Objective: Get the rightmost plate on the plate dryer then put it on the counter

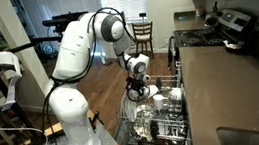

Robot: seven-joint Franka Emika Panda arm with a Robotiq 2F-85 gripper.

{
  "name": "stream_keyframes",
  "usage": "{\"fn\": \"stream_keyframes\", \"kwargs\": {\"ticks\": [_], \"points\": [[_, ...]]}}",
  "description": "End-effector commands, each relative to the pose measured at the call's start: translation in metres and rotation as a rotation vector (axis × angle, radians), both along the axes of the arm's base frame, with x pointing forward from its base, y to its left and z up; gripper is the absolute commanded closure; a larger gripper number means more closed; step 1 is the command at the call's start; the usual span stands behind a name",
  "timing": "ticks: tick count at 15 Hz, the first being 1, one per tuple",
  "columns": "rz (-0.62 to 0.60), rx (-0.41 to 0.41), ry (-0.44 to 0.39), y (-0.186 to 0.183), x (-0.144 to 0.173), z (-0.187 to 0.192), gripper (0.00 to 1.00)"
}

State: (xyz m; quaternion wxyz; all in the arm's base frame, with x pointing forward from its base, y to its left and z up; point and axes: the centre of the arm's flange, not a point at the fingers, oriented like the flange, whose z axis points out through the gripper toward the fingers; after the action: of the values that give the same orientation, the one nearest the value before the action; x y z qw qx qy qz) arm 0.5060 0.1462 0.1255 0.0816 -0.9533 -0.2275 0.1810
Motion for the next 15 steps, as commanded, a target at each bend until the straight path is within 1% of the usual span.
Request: {"fn": "stream_keyframes", "kwargs": {"ticks": [1,2,3,4,5,6,7,10,11,12,13,15], "points": [[-0.01,-0.044,0.035,0.0022,0.0035,0.0004,0.26],[-0.012,-0.05,0.043,0.0004,0.0034,0.0021,0.33],[-0.014,-0.054,0.049,0.0008,0.0042,0.0031,0.35],[-0.015,-0.067,0.057,-0.0014,0.0046,0.0041,0.35],[-0.013,-0.077,0.064,-0.0029,0.0046,0.0043,0.32],[-0.014,-0.086,0.072,-0.0045,0.0049,0.0053,0.22],[-0.012,-0.095,0.077,-0.0054,0.0051,0.0057,0.2],[-0.009,-0.11,0.096,-0.0074,0.0052,0.0059,0.46],[-0.008,-0.113,0.1,-0.0074,0.0053,0.0064,0.47],[-0.007,-0.115,0.106,-0.0073,0.0055,0.0067,0.52],[-0.006,-0.115,0.112,-0.0071,0.0057,0.0071,0.61],[-0.005,-0.117,0.12,-0.0064,0.0059,0.0076,0.73]]}}
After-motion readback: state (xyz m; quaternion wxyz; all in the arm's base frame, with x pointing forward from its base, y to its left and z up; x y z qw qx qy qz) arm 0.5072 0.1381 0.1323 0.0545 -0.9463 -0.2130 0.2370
